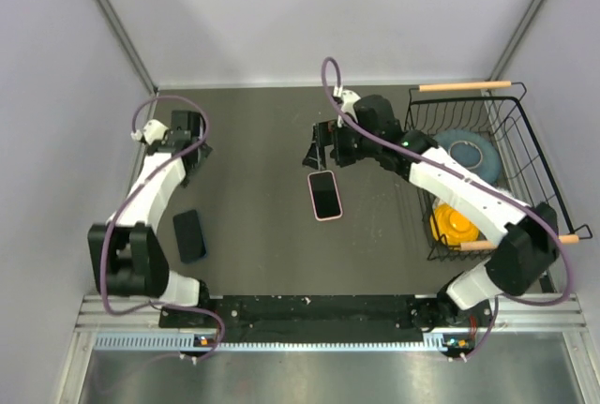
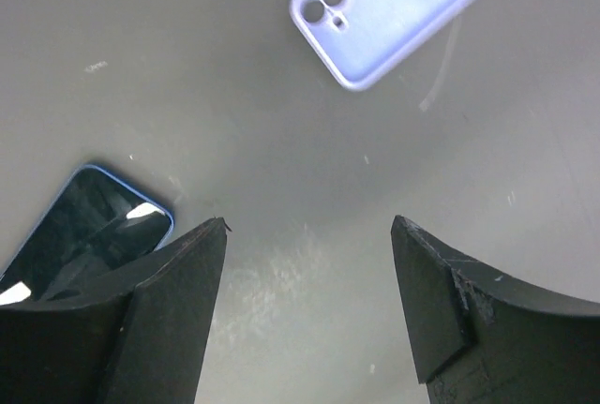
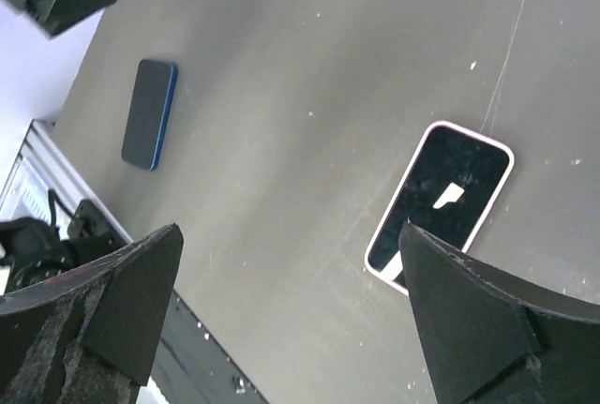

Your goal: Put the phone into the phone case

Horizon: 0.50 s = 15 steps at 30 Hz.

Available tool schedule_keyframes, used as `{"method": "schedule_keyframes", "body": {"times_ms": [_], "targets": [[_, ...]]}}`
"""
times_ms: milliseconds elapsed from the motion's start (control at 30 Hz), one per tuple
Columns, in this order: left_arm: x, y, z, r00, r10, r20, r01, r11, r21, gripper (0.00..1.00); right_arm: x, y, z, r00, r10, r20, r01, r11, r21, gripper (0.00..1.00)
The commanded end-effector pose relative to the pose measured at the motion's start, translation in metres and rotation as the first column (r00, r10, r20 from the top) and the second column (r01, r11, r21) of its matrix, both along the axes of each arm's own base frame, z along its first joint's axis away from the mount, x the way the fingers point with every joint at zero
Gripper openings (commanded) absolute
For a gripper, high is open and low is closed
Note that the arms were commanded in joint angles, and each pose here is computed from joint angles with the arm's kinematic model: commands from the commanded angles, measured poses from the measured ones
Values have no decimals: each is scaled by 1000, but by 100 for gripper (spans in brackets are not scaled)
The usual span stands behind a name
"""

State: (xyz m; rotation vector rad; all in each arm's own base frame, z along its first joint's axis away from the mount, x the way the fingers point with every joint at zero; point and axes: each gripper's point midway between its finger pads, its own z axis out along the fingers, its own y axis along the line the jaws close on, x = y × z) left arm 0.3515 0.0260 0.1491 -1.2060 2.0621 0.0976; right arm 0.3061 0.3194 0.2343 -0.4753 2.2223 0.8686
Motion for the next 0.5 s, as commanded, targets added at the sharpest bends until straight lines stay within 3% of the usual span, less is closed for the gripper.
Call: {"method": "schedule_keyframes", "body": {"times_ms": [0, 467], "targets": [[15, 37, -3, 969, 241, -46, -240, 970, 43, 74, -27, -20, 8, 999, 22, 37, -22, 1000, 2, 99], [76, 69, -73, 915, 384, -119, -393, 918, -57, 63, -63, -49, 32, 995, 4, 100, -11, 998, 66, 99]]}}
